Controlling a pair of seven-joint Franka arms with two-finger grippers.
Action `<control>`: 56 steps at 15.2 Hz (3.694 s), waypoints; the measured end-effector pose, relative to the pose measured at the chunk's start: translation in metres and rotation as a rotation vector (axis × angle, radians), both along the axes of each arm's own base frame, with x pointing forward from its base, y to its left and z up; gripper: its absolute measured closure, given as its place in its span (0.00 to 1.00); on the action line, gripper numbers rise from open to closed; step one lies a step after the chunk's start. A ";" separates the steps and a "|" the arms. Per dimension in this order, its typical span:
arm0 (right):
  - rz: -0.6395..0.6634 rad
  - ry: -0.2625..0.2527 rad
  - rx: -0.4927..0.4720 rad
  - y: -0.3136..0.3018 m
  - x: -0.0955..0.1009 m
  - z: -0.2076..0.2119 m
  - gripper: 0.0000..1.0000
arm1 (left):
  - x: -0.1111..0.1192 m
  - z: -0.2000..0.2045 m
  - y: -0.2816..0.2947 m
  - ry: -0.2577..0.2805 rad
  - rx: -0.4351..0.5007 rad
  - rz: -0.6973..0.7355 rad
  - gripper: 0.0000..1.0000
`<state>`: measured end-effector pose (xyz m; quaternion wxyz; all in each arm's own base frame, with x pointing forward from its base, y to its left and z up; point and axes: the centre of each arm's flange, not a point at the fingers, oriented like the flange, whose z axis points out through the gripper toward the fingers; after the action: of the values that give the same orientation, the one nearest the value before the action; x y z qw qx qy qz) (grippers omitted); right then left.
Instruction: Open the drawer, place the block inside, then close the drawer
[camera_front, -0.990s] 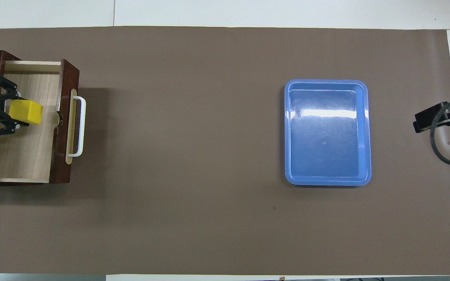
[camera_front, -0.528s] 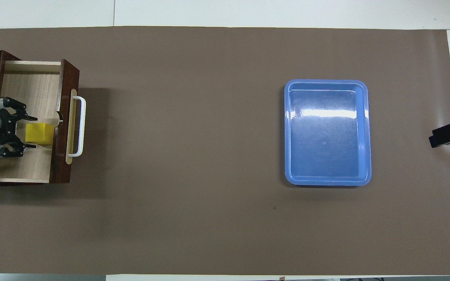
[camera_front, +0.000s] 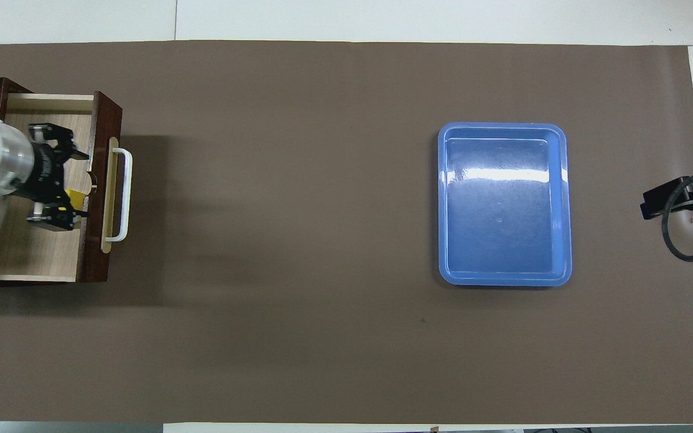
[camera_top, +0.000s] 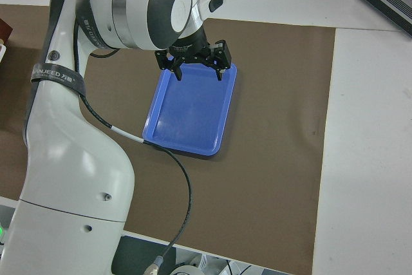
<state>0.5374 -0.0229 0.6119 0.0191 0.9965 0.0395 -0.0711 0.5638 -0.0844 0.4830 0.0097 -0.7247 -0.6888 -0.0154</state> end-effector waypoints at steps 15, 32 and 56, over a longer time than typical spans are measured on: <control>-0.037 -0.006 0.024 -0.005 -0.001 0.002 0.00 | 0.004 -0.049 0.147 -0.034 0.152 -0.166 0.00; -0.019 -0.102 0.022 -0.005 0.012 0.001 0.00 | -0.039 0.077 0.059 0.002 0.041 -0.208 0.00; -0.042 -0.137 0.018 -0.018 0.012 0.003 0.00 | -0.068 0.118 0.074 0.184 -0.082 -1.253 0.00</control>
<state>0.5490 -0.0410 0.6147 0.0113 0.9998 0.0177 -0.0028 0.4958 -0.0102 0.6013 0.0301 -0.9885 -0.1301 0.0708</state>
